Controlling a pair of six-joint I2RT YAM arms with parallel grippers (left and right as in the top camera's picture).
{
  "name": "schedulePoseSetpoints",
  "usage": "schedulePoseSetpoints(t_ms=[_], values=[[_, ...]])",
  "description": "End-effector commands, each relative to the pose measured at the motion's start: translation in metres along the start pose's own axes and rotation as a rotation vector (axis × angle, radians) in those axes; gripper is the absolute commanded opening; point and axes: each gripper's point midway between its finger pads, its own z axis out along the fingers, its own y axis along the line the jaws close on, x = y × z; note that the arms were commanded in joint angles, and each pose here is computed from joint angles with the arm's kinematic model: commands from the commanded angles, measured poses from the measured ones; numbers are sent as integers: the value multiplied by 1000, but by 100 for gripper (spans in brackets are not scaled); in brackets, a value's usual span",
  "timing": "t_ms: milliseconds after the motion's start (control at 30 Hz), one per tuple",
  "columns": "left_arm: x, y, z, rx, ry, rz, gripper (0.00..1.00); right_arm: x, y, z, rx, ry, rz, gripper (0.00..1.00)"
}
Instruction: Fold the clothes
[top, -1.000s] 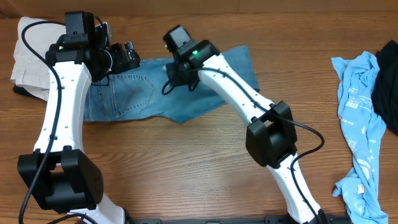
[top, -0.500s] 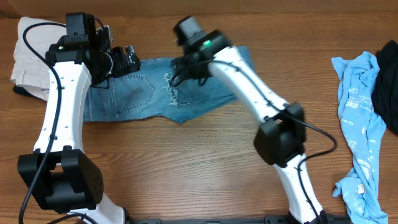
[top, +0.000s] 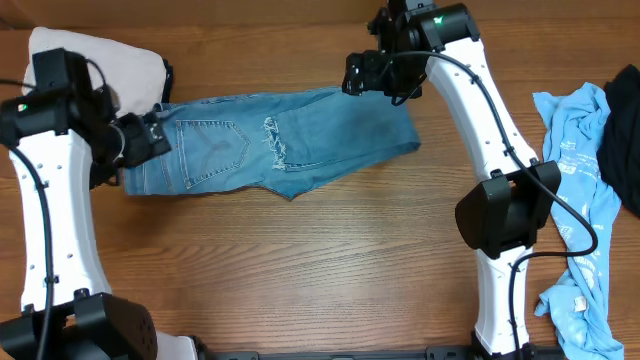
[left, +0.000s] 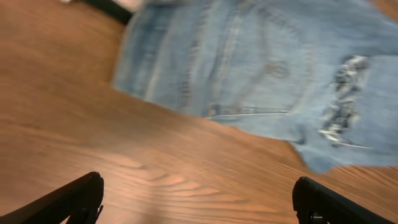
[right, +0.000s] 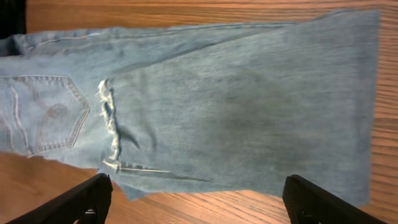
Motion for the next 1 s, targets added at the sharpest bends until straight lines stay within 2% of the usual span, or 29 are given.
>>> schedulePoseSetpoints(t_ms=[0, 67, 133, 267, 433, 833, 967], values=[[1, 44, 26, -64, 9, -82, 100, -4, 15, -18, -28, -37, -49, 94], [-8, 53, 40, -19, -29, -62, 100, -5, 13, -18, -20, -43, -50, 94], [-18, 50, 56, 86, -76, 31, 100, -6, 13, -18, -16, -47, -50, 94], [-14, 55, 80, 91, -81, 186, 100, -4, 10, -18, -3, -39, -47, 95], [-20, 60, 114, 84, -129, 204, 100, -2, 8, -18, 7, -31, -44, 95], [-7, 62, 203, 152, -1, 181, 98, -1, 8, -18, 8, -26, -42, 96], [1, 48, 221, 251, 30, 181, 90, -2, 8, -18, 5, -34, -44, 96]])
